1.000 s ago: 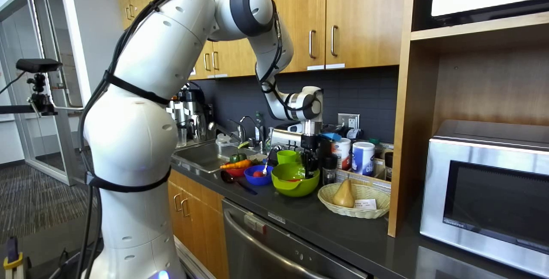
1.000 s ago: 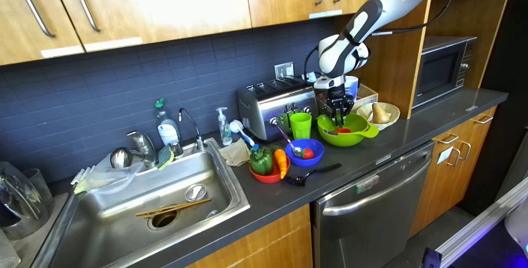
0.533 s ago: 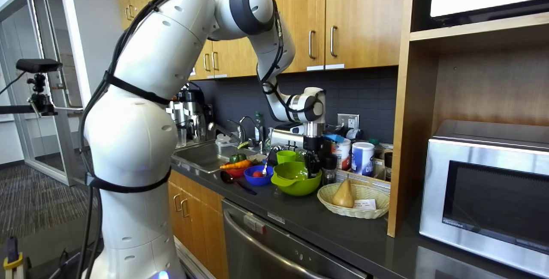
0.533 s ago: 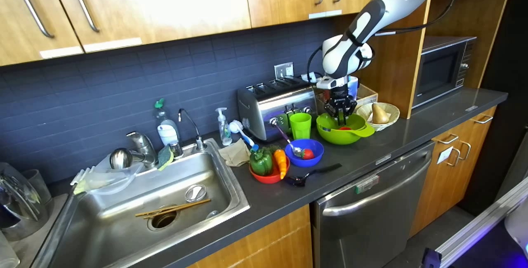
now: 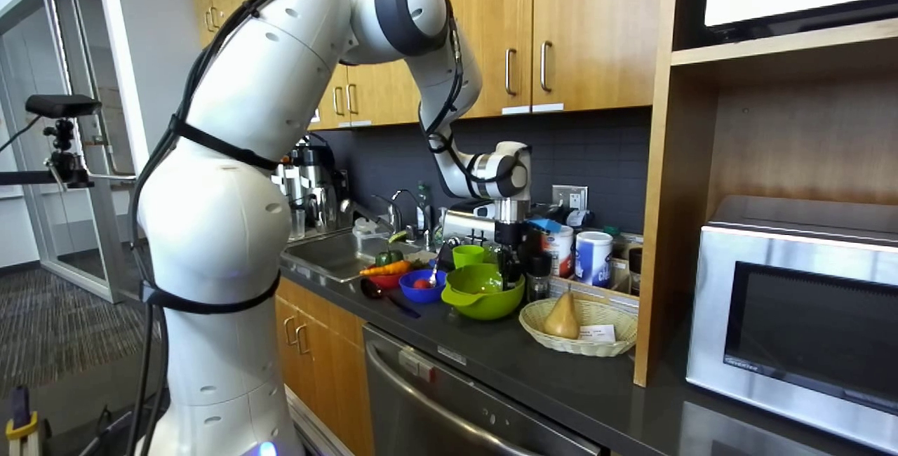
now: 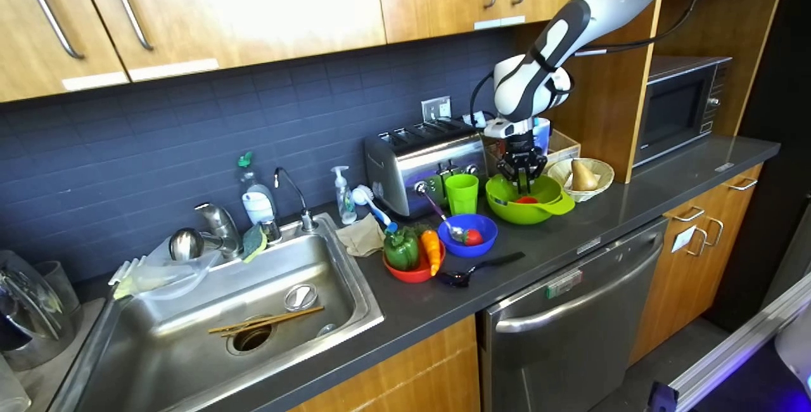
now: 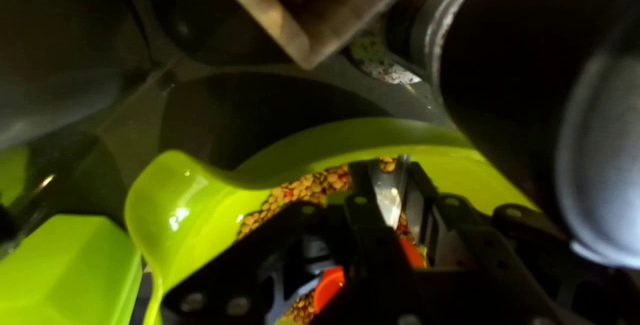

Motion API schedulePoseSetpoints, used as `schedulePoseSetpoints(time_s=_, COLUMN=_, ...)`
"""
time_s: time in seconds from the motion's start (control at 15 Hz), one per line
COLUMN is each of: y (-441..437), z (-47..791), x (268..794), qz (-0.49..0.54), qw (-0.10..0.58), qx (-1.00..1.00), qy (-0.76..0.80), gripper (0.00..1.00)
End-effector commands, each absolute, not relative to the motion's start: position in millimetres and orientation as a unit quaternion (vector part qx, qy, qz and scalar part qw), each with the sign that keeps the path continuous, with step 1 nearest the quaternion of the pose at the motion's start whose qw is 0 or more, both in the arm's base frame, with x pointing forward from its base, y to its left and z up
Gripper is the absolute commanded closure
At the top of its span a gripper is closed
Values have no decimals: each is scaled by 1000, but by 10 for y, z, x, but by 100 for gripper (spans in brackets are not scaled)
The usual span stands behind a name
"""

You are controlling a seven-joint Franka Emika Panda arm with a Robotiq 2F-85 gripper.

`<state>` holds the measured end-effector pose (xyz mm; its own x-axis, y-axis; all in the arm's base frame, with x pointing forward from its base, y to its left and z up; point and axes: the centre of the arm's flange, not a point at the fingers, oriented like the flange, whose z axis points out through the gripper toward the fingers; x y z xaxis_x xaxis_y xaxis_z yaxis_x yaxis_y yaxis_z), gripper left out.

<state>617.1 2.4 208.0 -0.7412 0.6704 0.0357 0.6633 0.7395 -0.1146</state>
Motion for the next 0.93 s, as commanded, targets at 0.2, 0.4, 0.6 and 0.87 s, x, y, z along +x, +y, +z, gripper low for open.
schedulePoseSetpoints(time_s=0.2, y=124, z=2184, x=5893, qz=46, qw=46, qx=-402, qy=-914, gripper=95)
schedulePoseSetpoints(time_s=0.4, y=168, z=2212, x=5789, qz=46, qw=47, qx=-414, qy=-908, gripper=95)
schedulePoseSetpoints(time_s=0.6, y=222, z=2247, x=5712, qz=47, qw=44, qx=-419, qy=-906, gripper=95)
schedulePoseSetpoints(time_s=0.87, y=283, z=2267, x=5648, qz=49, qw=41, qx=-419, qy=-906, gripper=95)
